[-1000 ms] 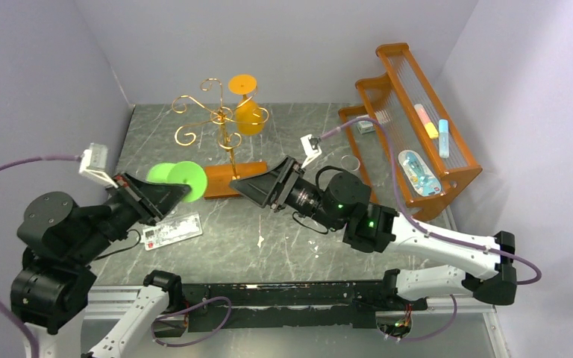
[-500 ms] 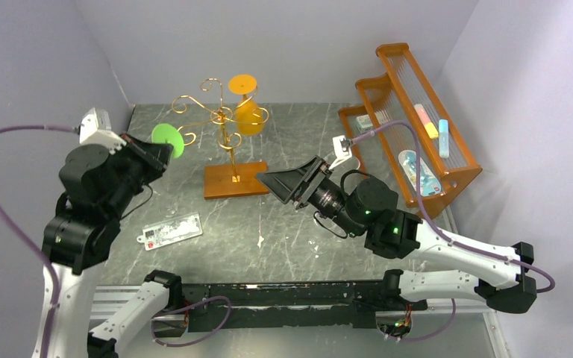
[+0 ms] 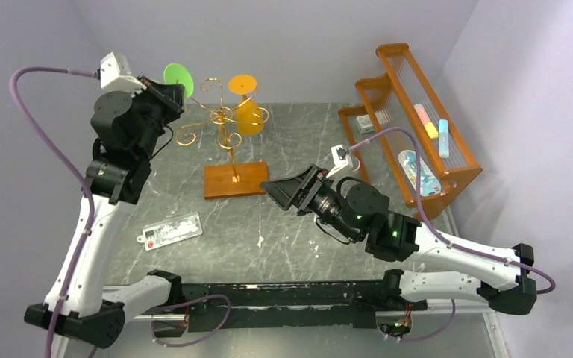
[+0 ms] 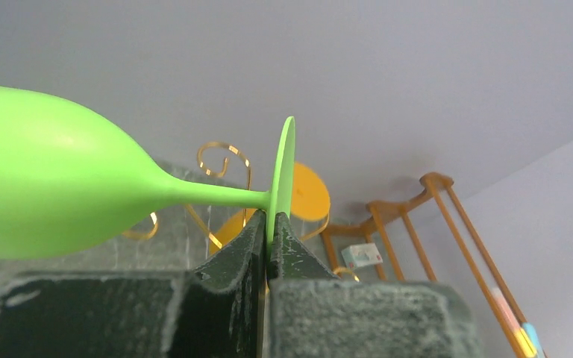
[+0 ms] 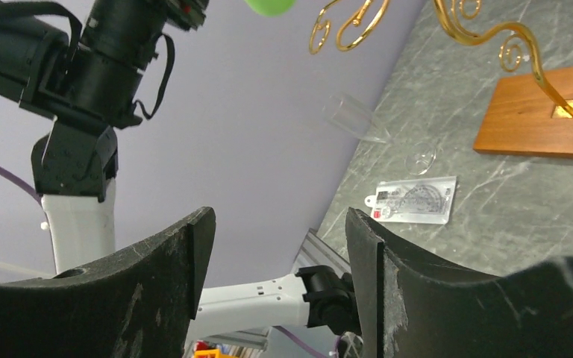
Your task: Place the wine glass upside down on the wine glass rack
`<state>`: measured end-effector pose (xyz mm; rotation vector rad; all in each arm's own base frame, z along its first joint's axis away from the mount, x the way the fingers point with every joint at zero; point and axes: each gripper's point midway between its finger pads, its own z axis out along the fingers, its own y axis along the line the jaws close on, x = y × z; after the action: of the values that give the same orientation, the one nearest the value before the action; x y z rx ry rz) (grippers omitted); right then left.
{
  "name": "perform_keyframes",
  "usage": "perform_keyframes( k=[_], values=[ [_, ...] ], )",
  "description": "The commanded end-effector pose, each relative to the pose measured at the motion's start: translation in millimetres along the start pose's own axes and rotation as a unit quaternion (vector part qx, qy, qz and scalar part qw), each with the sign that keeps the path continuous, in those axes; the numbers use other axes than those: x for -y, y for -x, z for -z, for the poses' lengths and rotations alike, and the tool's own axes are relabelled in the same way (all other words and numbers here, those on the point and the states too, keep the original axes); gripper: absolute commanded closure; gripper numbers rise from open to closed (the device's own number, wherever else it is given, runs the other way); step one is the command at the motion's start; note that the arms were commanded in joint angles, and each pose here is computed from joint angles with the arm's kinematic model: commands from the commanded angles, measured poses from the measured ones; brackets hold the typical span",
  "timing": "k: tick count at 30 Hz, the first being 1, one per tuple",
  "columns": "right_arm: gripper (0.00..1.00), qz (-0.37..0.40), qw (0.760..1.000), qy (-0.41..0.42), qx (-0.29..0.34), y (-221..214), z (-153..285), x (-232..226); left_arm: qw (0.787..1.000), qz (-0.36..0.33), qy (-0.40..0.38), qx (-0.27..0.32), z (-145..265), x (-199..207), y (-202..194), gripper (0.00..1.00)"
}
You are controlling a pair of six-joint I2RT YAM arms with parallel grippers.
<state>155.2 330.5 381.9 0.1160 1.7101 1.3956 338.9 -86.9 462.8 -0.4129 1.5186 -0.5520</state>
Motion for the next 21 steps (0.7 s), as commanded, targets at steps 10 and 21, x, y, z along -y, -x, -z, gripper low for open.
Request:
perform_keyframes(
  k=[10, 21],
  values=[
    [0.34, -0.001, 1.000, -0.024, 0.009, 5, 7, 12, 0.989, 0.035, -0.142, -0.014, -102, 23, -1, 0.95],
    [0.37, -0.011, 1.000, -0.027, -0.003, -1, 9, 16, 0.982, 0.104, -0.135, -0.080, -107, 7, -30, 0.95]
  ],
)
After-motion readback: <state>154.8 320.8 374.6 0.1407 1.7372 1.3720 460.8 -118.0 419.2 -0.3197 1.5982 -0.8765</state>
